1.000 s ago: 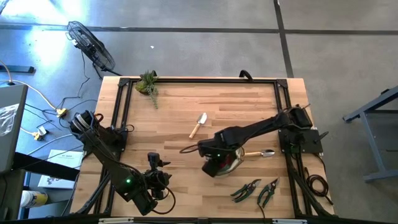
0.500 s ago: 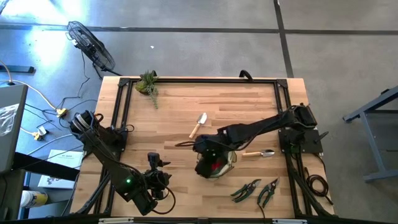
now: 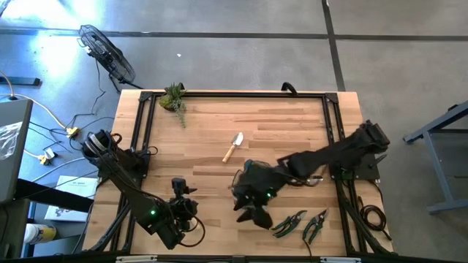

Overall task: Pick & Place Garden tools in Gardening bag
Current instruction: Put the bottom left trowel into the light brown gardening bag

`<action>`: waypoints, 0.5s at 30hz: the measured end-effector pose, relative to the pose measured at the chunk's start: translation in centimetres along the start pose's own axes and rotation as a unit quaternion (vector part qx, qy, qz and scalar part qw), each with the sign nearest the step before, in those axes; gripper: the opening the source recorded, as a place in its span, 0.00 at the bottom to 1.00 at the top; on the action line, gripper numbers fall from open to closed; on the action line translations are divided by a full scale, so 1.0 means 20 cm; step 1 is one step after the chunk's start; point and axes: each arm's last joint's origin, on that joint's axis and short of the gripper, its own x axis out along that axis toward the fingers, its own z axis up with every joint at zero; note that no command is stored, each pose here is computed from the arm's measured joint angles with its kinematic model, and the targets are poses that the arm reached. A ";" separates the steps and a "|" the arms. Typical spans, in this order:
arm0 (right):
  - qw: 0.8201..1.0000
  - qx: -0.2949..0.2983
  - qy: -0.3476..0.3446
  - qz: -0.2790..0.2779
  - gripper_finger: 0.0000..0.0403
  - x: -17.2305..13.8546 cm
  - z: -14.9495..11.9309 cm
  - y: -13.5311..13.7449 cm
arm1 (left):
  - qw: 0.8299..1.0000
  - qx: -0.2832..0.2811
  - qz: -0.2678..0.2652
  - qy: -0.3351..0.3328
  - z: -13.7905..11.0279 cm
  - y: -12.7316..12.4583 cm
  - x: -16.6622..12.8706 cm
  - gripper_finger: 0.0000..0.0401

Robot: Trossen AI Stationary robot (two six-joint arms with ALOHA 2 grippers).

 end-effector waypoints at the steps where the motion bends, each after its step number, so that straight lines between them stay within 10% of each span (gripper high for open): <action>1: 1.000 -0.018 -0.005 -0.009 0.49 -0.01 -0.01 0.04 | 1.000 0.001 0.000 0.001 0.00 0.00 0.00 0.65; 15: 0.979 -0.130 -0.014 -0.157 0.49 0.03 -0.29 0.36 | 0.990 0.006 -0.103 0.094 -0.03 -0.03 0.00 0.65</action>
